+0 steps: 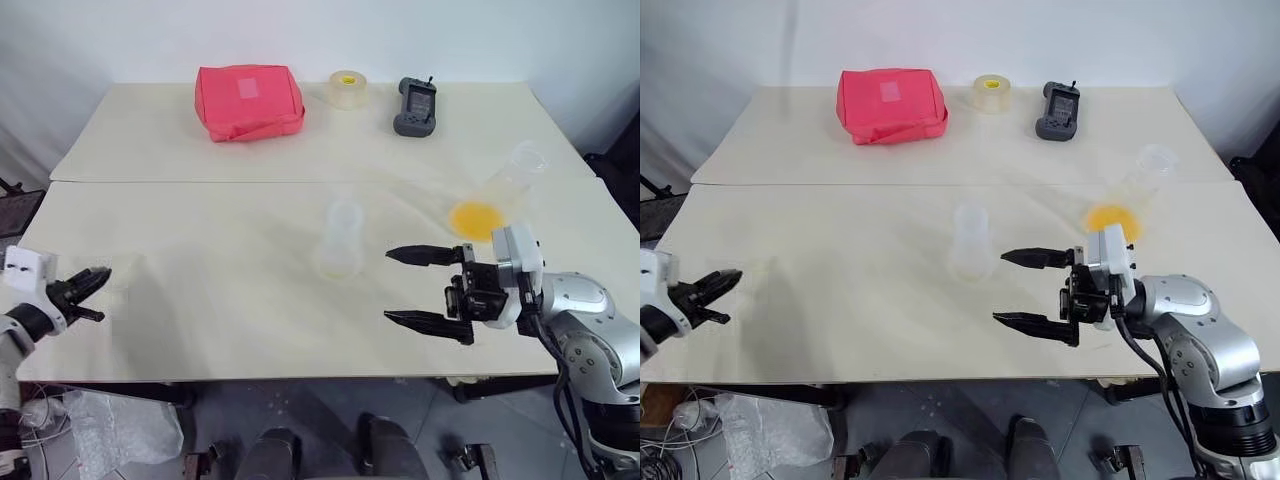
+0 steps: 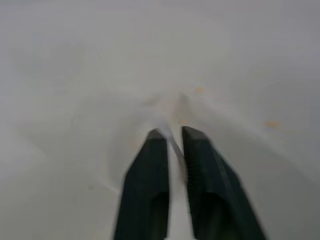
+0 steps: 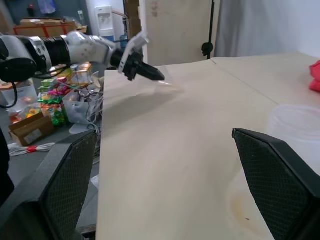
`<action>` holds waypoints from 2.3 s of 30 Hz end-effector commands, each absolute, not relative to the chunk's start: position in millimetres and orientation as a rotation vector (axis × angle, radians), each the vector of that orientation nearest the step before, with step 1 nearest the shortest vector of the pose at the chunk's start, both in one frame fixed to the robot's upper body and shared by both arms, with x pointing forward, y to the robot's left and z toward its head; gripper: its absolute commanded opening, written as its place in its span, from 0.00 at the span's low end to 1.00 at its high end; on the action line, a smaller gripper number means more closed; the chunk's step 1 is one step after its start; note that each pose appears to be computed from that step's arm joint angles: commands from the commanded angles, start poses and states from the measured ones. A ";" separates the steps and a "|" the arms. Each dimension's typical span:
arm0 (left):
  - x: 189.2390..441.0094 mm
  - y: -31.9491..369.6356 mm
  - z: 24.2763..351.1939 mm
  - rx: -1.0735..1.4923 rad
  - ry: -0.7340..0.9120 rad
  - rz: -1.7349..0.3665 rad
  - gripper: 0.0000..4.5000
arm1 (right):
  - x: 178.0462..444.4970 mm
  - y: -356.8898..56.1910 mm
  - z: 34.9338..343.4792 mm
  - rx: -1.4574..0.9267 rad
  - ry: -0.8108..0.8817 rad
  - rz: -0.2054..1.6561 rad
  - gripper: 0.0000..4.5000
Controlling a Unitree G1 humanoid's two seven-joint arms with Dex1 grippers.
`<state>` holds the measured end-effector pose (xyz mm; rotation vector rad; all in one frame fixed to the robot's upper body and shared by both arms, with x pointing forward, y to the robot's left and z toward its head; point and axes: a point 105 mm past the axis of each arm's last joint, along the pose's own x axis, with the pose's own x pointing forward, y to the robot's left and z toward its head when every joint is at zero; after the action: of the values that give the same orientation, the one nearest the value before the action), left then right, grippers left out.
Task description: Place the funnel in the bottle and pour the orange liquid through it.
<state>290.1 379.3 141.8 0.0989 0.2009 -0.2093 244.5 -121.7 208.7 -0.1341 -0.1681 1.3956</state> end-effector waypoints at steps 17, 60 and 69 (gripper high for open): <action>342.0 238.9 260.2 0.365 -0.038 -0.919 0.00 | 250.1 -136.8 225.8 -0.222 -0.269 1.265 1.00; 357.0 73.5 288.6 1.136 -0.257 -1.678 0.00 | 236.2 -161.4 242.1 -0.120 -0.383 0.900 1.00; 352.2 59.8 286.1 1.201 -0.293 -1.726 0.10 | 233.0 -163.7 238.8 -0.123 -0.373 0.880 1.00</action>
<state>364.9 62.4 278.0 1.1261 -0.2792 -1.6252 240.5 -165.2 227.4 -0.1017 -0.3102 0.8799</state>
